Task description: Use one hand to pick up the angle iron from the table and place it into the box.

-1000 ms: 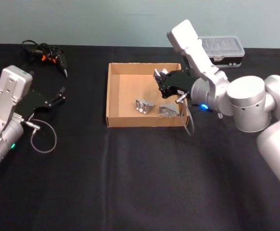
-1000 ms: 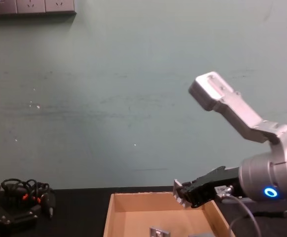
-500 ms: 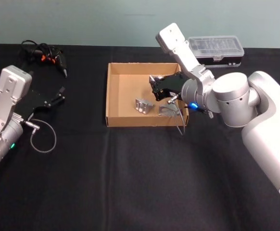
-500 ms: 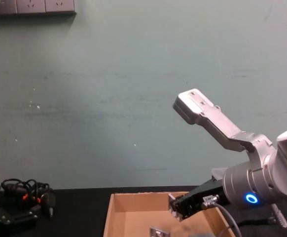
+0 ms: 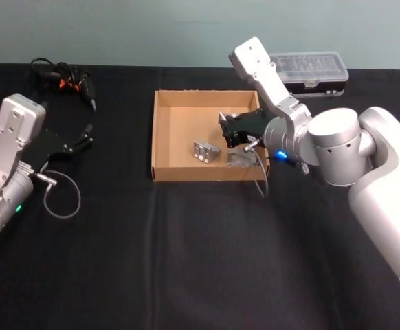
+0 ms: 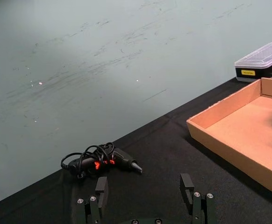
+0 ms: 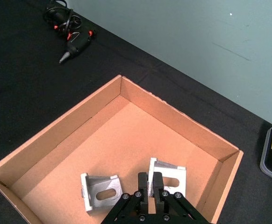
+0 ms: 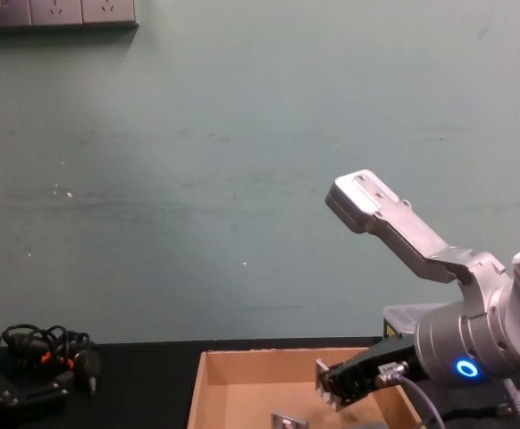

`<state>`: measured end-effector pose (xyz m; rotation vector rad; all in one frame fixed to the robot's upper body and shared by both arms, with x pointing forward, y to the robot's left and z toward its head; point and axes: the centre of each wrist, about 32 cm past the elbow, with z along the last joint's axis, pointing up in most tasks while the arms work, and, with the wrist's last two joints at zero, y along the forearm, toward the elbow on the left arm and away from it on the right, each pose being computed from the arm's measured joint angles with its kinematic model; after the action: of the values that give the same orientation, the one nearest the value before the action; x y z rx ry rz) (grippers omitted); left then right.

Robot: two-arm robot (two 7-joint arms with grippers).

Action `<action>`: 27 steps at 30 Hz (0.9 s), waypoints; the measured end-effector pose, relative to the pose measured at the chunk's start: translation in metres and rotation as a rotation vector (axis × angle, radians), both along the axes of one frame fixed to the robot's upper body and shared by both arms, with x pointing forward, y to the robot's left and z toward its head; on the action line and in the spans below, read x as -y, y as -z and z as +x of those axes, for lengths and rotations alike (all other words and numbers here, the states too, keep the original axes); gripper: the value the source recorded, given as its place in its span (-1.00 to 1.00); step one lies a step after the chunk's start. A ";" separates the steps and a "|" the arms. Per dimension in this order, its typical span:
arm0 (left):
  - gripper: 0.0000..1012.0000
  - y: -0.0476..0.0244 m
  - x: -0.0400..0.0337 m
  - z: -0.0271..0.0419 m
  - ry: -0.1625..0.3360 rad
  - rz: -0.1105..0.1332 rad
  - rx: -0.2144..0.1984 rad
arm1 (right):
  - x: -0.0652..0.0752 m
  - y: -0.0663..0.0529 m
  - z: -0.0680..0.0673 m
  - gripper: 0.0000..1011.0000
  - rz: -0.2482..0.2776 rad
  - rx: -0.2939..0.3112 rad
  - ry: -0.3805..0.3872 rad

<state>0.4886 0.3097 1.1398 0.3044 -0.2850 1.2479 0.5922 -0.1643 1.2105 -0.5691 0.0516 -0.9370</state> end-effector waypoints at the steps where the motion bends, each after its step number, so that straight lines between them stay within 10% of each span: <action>1: 1.00 0.0000 0.0000 0.0000 0.000 0.000 0.000 | 0.001 0.000 0.000 -0.85 0.000 -0.002 0.001; 13: 1.00 0.0000 0.0000 0.0000 0.000 0.000 0.000 | 0.001 0.001 -0.003 -0.85 -0.005 -0.010 0.002; 27: 1.00 0.0000 0.0000 0.0000 0.000 0.000 0.000 | 0.001 0.002 -0.004 -0.03 -0.004 -0.007 -0.001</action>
<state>0.4886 0.3097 1.1398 0.3044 -0.2850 1.2479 0.5883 -0.1655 1.2080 -0.5761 0.0561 -0.9344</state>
